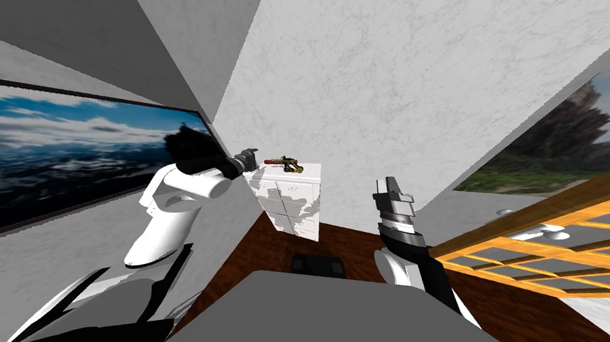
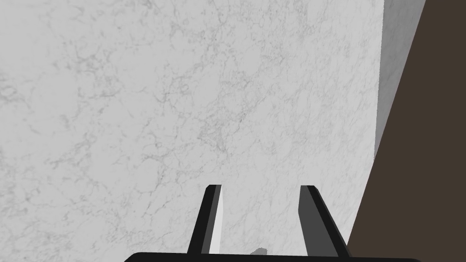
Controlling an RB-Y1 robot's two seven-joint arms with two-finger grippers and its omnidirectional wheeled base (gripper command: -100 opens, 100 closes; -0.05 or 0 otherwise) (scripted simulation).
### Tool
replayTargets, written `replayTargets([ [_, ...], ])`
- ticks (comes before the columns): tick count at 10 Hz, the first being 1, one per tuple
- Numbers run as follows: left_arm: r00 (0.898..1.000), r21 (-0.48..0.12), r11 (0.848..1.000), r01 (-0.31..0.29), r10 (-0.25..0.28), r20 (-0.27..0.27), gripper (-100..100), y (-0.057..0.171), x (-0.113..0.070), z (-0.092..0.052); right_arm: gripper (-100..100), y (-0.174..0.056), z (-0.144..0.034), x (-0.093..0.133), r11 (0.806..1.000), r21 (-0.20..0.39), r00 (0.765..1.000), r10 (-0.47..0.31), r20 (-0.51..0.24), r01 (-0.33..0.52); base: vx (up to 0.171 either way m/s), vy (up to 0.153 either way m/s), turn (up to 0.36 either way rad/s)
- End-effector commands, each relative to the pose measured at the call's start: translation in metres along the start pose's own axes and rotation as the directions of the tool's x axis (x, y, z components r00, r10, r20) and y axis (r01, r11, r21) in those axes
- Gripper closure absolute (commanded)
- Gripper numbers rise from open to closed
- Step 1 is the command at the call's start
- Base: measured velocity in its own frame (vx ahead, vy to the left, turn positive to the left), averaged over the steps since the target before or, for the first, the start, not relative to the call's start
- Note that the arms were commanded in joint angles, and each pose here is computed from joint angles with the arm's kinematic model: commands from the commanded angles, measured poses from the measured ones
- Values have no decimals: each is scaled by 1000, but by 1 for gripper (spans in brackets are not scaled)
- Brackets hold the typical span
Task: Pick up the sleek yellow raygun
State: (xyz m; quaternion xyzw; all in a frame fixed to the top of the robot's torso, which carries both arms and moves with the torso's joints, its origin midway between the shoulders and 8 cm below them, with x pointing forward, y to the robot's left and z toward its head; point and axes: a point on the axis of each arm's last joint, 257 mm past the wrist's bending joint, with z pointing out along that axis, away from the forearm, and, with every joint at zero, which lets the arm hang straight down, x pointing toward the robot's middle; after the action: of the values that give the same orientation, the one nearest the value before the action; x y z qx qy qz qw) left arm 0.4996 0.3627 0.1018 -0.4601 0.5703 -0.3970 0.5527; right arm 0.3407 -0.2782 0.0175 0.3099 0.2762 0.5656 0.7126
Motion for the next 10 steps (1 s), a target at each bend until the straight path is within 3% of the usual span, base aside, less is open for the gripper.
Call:
replayTargets([
  [1,1000,-21,1000,6,-6,4,-100,-8,-5,0,0,0,0,0,1000,0,1000,0,0,0,38,-41,-90],
  [3,1000,-61,998,7,-6,17,-100,3,-8,-1,0,0,0,0,1000,0,1000,0,0,0,23,-25,-10],
  [6,1000,-104,994,19,-17,25,-100,-7,-15,-5,0,0,0,0,1000,0,1000,0,0,0,32,-43,-59],
  [10,999,-176,984,27,-20,44,-100,3,-21,-9,0,0,0,0,1000,0,1000,0,0,0,30,-36,-33],
])
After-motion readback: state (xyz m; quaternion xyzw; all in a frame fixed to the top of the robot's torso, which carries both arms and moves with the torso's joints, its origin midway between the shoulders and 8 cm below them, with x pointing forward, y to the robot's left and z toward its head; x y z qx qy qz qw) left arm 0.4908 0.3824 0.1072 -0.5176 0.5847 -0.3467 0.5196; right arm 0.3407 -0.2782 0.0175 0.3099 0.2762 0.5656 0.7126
